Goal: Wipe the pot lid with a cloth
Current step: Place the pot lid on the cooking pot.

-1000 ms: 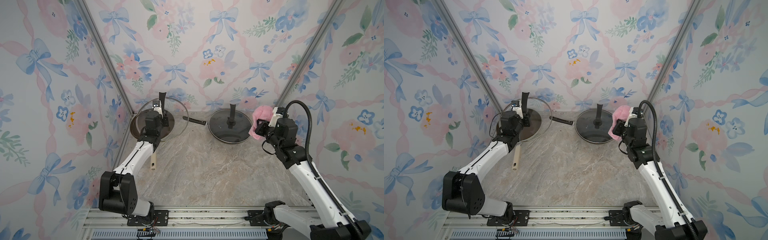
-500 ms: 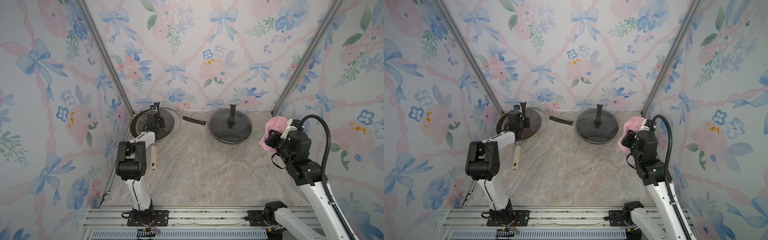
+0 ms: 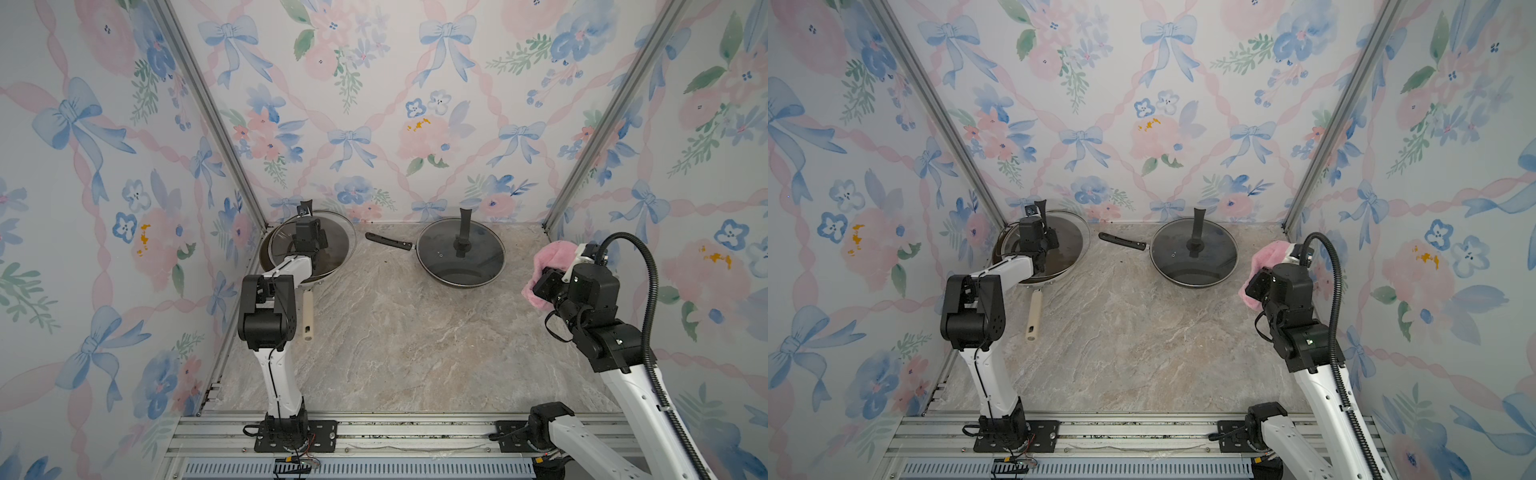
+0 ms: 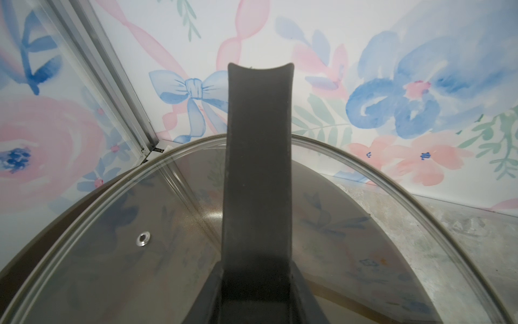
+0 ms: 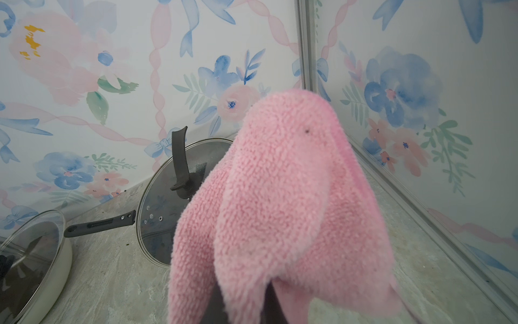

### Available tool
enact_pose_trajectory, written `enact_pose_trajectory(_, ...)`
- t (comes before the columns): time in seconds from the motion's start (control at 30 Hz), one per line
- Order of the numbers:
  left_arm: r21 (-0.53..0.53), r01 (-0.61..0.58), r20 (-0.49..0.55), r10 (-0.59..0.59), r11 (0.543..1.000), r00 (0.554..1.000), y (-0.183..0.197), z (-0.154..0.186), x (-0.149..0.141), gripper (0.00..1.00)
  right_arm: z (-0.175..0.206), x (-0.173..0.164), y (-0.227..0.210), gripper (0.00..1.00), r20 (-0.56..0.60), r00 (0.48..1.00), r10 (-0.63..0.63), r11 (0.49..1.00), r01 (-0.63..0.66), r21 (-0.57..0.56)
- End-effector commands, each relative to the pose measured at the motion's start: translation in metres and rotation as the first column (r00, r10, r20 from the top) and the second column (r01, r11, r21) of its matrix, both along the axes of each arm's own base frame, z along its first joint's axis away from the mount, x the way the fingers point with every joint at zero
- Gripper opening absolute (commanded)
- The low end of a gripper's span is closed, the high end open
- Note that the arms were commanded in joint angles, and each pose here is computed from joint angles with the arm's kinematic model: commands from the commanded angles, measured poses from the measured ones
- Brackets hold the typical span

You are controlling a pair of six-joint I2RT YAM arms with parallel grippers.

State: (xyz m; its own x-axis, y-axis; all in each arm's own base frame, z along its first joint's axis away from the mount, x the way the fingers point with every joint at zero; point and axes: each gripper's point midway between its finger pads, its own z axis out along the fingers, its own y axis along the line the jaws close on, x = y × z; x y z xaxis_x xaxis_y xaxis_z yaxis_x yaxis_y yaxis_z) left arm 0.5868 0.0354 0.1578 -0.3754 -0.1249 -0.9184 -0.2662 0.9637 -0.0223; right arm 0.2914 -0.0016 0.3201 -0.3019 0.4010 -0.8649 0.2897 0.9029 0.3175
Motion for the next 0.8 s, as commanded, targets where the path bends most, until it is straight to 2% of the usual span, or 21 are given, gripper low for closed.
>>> enact_pose_trajectory(0.0, -0.026, -0.087, 0.090, 0.089, 0.996, 0.992, 0.019, 0.032, -0.006, 0.00, -0.002, 0.001, -0.006, 0.01, -0.016, 1.000, -0.019, 0.999, 0.018, -0.027)
enact_pose_trajectory(0.13, -0.053, -0.125, 0.073, 0.128, 0.991, 0.989, 0.024, 0.024, -0.023, 0.00, -0.005, 0.010, -0.001, 0.01, -0.026, 1.000, 0.001, 1.000, -0.001, -0.026)
enact_pose_trajectory(0.27, -0.038, -0.161, 0.052, 0.163, 0.986, 0.985, 0.031, 0.016, -0.035, 0.00, -0.005, 0.021, 0.007, 0.01, -0.030, 0.999, 0.034, 0.999, -0.034, -0.013)
enact_pose_trajectory(0.5, -0.010, -0.181, 0.028, 0.182, 0.983, 0.983, 0.036, 0.018, -0.038, 0.00, -0.014, 0.035, 0.020, 0.01, -0.041, 0.995, 0.086, 0.996, -0.084, 0.029)
enact_pose_trajectory(0.77, 0.034, -0.206, 0.007, 0.206, 0.978, 0.979, 0.037, -0.003, -0.039, 0.00, -0.025, 0.042, 0.038, 0.01, -0.049, 0.990, 0.135, 0.989, -0.132, 0.062)
